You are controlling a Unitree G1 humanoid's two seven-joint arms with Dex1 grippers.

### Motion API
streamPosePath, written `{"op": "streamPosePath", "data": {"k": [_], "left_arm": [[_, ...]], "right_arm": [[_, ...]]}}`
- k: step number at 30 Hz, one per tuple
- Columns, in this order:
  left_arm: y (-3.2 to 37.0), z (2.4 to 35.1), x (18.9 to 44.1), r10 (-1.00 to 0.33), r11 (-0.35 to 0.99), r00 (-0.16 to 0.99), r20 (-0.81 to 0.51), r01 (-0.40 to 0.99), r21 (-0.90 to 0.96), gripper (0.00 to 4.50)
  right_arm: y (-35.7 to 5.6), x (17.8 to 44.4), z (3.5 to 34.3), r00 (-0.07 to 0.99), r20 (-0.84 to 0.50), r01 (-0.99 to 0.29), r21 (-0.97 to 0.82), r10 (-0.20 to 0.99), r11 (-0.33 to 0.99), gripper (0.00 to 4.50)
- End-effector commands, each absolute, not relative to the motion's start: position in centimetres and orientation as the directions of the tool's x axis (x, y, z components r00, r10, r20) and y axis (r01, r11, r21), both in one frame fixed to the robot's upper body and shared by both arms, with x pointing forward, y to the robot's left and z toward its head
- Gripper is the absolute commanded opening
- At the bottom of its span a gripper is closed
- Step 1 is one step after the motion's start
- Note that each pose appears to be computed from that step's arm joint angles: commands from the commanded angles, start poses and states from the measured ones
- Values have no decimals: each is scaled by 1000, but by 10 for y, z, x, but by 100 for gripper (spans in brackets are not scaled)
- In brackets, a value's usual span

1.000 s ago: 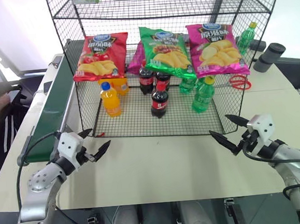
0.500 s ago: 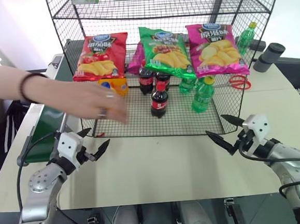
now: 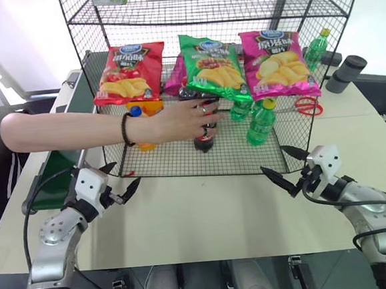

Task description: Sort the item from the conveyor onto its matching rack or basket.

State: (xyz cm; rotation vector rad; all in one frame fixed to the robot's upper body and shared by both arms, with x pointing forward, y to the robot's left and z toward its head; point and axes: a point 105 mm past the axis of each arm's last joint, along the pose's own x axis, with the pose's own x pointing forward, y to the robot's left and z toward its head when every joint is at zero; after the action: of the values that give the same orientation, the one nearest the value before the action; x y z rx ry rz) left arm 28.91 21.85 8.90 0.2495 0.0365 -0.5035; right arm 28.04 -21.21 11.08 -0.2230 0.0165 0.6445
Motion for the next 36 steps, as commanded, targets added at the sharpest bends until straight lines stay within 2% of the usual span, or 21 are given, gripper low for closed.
{"op": "streamPosePath", "data": {"k": [1,16,27,36], "left_arm": [[219,98,287,-470,845,881,-59,469,257,450],[221,100,288,-454,849,889,-65,454,272,450],[225,99,288,-422,868,905,-58,422,264,450],[221,111,293,-410,888,912,-33,407,215,450]], "right_arm": [[-210,283,119,793,-51,-602,-225,607,766,442],[-207,283,118,790,-50,-605,-222,611,765,442],[-205,292,119,789,-34,-604,-225,613,765,442],[-196,300,123,779,-10,-612,-231,628,756,442]]}}
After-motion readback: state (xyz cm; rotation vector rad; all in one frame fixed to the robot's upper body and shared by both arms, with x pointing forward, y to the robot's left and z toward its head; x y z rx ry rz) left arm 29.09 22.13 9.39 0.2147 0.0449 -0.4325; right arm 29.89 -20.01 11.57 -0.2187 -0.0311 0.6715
